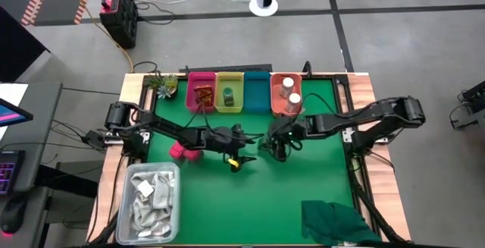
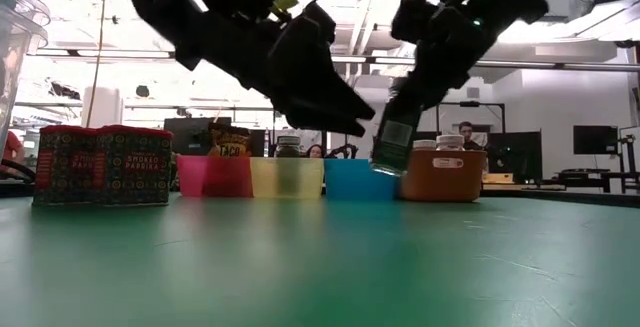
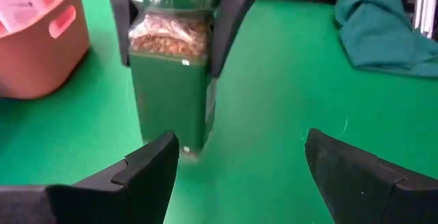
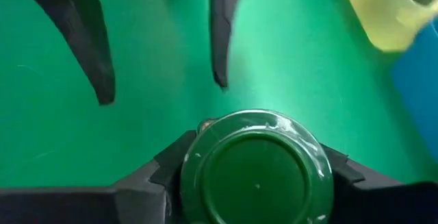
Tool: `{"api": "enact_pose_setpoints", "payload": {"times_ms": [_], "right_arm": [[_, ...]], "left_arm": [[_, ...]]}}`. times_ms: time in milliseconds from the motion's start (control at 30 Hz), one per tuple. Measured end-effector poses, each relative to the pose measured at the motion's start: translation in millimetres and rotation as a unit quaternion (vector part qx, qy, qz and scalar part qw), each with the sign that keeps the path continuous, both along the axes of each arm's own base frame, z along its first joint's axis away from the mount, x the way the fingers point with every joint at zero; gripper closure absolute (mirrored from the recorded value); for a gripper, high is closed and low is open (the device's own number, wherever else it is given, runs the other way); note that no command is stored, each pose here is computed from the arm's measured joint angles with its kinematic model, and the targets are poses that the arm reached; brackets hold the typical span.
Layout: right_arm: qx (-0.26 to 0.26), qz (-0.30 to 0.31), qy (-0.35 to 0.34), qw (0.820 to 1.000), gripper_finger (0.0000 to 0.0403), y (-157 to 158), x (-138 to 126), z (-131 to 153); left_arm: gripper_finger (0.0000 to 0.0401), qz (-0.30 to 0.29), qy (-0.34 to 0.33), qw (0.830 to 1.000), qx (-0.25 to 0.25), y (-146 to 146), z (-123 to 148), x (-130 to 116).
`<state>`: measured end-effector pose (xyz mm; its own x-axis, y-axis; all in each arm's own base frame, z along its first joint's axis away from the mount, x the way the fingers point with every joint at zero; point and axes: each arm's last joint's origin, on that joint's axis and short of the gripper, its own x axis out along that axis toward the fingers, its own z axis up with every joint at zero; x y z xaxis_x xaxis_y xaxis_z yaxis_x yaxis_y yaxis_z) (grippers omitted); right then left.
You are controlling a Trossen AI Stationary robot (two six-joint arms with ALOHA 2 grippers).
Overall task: Sort spices by type
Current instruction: Put the green lid seasoning bottle into the yellow bin
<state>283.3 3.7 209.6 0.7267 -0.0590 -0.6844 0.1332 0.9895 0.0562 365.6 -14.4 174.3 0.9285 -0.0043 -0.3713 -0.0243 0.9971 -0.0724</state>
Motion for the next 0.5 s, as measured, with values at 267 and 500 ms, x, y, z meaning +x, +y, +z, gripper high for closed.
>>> {"api": "enact_pose_setpoints", "payload": {"times_ms": [267, 500], "right_arm": [[-0.027, 0.067, 0.075, 0.995, 0.0178, 1.3, 35.2, -10.0], [-0.042, 0.087, 0.092, 0.991, 0.0154, 2.7, 47.4, -14.0]], "left_arm": [[0.0099, 0.024, 0.061, 0.998, -0.006, 12.8, -1.9, 1.3], [0.0099, 0.022, 0.07, 0.997, -0.008, 11.2, -4.8, -0.5]]}}
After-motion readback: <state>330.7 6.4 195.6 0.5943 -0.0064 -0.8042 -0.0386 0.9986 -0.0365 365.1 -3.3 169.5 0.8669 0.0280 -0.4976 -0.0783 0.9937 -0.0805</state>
